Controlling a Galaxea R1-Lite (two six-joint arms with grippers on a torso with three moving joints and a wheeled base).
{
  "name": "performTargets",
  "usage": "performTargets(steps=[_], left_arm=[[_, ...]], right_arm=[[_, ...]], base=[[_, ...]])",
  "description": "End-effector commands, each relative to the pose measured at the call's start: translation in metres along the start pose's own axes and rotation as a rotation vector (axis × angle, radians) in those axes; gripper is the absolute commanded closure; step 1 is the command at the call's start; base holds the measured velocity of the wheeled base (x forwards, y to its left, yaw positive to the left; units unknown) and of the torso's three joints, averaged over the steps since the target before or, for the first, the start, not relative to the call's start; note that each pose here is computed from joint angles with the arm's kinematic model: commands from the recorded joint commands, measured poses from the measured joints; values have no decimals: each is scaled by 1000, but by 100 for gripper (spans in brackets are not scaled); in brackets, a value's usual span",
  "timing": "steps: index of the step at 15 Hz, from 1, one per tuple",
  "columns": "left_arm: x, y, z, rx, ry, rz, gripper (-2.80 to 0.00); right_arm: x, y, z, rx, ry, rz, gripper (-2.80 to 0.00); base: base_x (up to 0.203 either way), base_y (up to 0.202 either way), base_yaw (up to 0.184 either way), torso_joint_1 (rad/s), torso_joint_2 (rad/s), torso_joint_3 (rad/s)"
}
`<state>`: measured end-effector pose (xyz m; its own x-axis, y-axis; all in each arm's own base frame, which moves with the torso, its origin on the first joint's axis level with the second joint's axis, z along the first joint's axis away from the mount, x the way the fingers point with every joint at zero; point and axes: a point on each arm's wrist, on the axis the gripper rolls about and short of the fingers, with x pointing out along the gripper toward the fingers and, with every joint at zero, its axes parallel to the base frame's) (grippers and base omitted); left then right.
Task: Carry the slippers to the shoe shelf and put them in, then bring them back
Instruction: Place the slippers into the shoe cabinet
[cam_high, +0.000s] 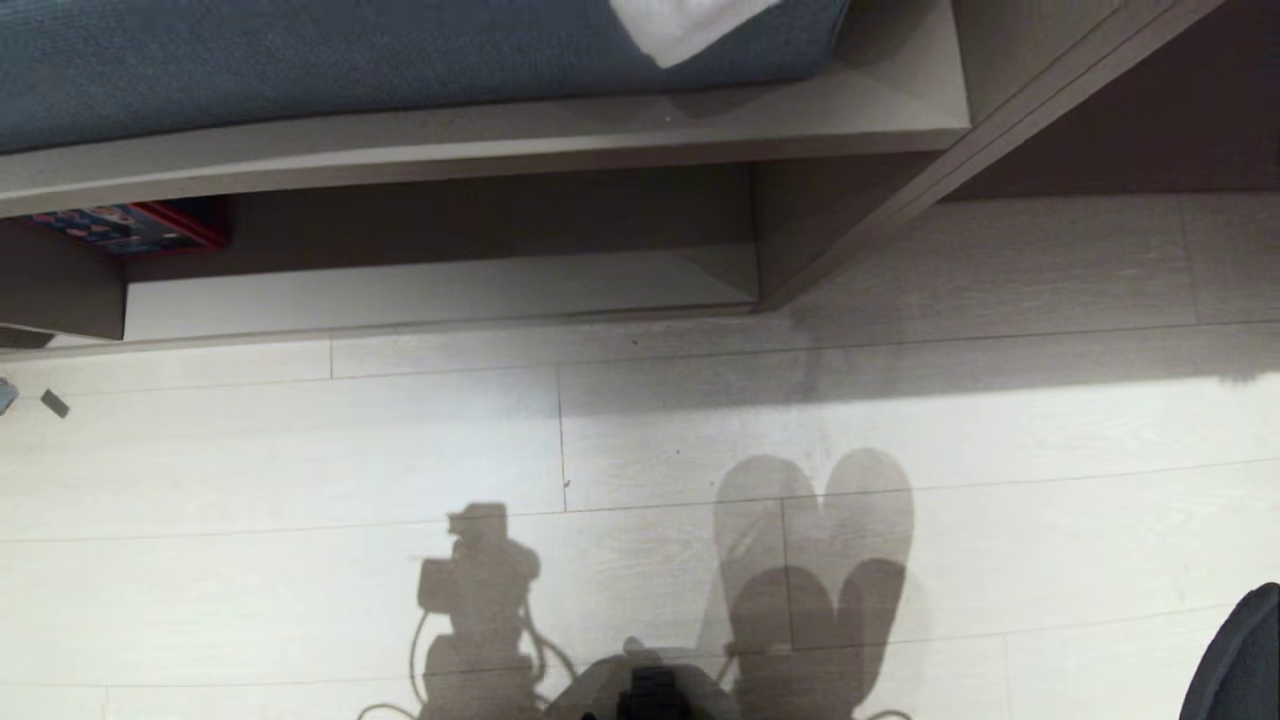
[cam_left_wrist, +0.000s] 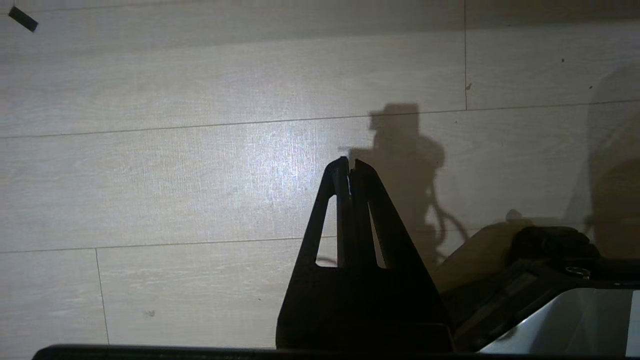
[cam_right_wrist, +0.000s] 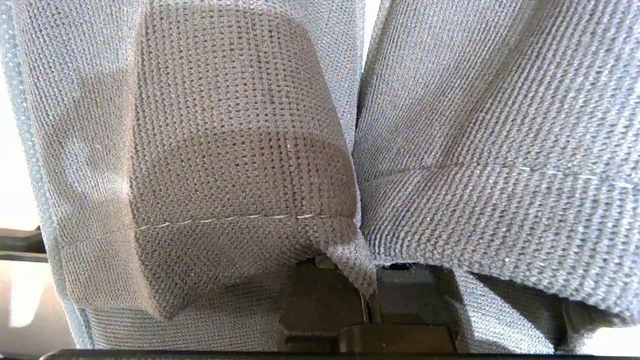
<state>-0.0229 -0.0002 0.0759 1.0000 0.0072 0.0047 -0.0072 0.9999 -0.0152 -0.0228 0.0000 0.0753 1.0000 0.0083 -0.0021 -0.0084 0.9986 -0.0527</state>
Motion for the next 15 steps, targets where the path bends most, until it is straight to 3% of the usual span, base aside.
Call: performTargets(steps=[1, 15], left_arm=[[0, 0, 0, 0, 0, 0, 0], [0, 0, 0, 0, 0, 0, 0]], right_arm=[[0, 0, 0, -1, 4, 1, 0], [0, 0, 0, -1, 4, 0, 0]], base=[[0, 0, 0, -1, -2, 194], [0, 0, 0, 2, 3, 204]])
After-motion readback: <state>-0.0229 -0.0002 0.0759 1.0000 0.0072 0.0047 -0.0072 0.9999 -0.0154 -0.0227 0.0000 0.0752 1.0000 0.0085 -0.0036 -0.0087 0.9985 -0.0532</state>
